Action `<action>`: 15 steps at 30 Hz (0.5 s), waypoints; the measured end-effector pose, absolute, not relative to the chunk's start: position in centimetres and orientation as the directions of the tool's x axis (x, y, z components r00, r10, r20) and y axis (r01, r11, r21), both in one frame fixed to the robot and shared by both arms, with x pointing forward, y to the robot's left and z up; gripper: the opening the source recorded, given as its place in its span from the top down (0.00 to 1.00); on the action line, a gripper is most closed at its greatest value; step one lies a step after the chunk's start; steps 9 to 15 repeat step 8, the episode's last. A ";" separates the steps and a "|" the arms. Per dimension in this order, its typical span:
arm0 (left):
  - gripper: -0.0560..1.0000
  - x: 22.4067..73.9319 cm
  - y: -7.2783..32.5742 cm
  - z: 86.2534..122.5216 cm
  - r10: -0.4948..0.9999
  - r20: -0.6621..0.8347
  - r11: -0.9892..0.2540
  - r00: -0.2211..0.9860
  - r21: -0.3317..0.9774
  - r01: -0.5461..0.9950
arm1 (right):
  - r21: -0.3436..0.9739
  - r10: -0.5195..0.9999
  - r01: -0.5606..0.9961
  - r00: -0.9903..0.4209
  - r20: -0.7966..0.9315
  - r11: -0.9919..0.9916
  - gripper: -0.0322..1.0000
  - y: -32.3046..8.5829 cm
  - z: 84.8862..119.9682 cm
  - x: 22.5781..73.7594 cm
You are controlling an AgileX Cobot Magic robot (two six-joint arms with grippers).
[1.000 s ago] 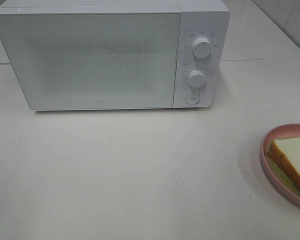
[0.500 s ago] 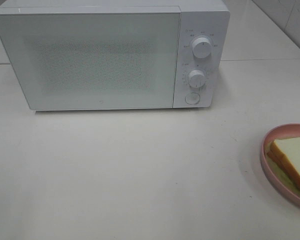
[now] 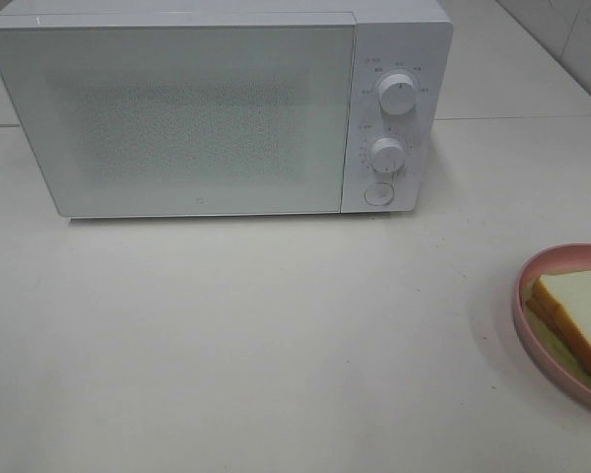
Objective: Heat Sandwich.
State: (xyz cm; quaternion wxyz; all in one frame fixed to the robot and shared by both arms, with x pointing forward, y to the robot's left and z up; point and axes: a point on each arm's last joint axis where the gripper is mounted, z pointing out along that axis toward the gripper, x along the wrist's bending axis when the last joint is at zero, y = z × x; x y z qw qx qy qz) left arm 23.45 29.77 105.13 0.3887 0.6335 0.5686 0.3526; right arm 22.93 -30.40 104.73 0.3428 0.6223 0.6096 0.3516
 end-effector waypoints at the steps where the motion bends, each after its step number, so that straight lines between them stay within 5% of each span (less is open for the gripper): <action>1: 0.02 23.5 29.8 105.1 0.994 0.005 -0.051 0.105 0.893 0.446 | 0.855 1.000 0.518 0.010 0.020 -0.022 0.23 -30.4 104.7 22.9; 15: 0.02 23.5 29.8 105.1 0.994 0.005 -0.051 0.105 0.893 0.446 | 0.855 1.000 0.518 0.010 0.020 -0.022 0.23 -30.4 104.7 22.9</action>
